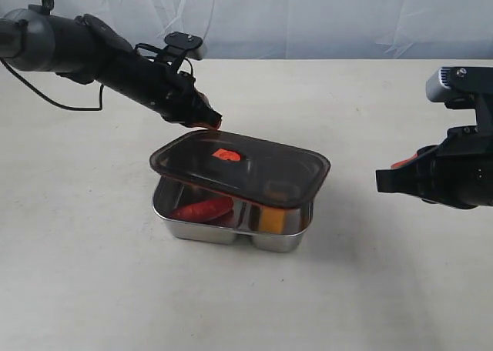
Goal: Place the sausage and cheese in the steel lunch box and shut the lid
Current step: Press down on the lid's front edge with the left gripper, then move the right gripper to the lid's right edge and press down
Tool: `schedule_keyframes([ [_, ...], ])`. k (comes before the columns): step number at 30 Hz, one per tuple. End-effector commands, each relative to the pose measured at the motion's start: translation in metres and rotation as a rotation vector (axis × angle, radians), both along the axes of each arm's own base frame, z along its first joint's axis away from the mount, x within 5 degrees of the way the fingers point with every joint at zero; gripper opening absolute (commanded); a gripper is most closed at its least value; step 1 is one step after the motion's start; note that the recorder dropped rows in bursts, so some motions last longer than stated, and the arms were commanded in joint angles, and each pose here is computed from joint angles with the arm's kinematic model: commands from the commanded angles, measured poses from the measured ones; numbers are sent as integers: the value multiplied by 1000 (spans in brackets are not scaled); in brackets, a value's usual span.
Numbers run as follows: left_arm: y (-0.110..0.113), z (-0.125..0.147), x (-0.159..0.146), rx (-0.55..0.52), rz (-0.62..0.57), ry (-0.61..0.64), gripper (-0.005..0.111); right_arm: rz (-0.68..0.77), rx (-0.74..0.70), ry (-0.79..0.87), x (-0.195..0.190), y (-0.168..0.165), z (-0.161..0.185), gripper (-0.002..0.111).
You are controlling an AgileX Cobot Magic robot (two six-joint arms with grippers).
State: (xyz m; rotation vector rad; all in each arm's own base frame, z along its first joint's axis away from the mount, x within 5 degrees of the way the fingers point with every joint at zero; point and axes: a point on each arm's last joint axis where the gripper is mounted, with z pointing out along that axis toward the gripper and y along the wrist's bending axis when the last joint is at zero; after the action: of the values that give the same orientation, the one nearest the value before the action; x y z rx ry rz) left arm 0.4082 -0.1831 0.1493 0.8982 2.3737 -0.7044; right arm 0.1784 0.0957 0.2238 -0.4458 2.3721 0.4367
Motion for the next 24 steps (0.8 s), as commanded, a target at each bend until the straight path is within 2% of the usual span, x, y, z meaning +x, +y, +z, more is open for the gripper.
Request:
schedule_keyframes([
  [1, 0, 18, -7, 8, -51, -11, 0, -5, -1, -7, 1, 0, 0, 0],
  [8, 2, 42, -8, 5, -39, -85, 0, -5, -1, -7, 1, 0, 0, 0],
  [15, 5, 42, -4, 21, 0, -103, 0, -29, 20, 62, 5, 3, -9, -1],
  [24, 5, 42, -3, 21, 13, -113, 0, -101, -16, 115, 35, 11, -39, -1],
])
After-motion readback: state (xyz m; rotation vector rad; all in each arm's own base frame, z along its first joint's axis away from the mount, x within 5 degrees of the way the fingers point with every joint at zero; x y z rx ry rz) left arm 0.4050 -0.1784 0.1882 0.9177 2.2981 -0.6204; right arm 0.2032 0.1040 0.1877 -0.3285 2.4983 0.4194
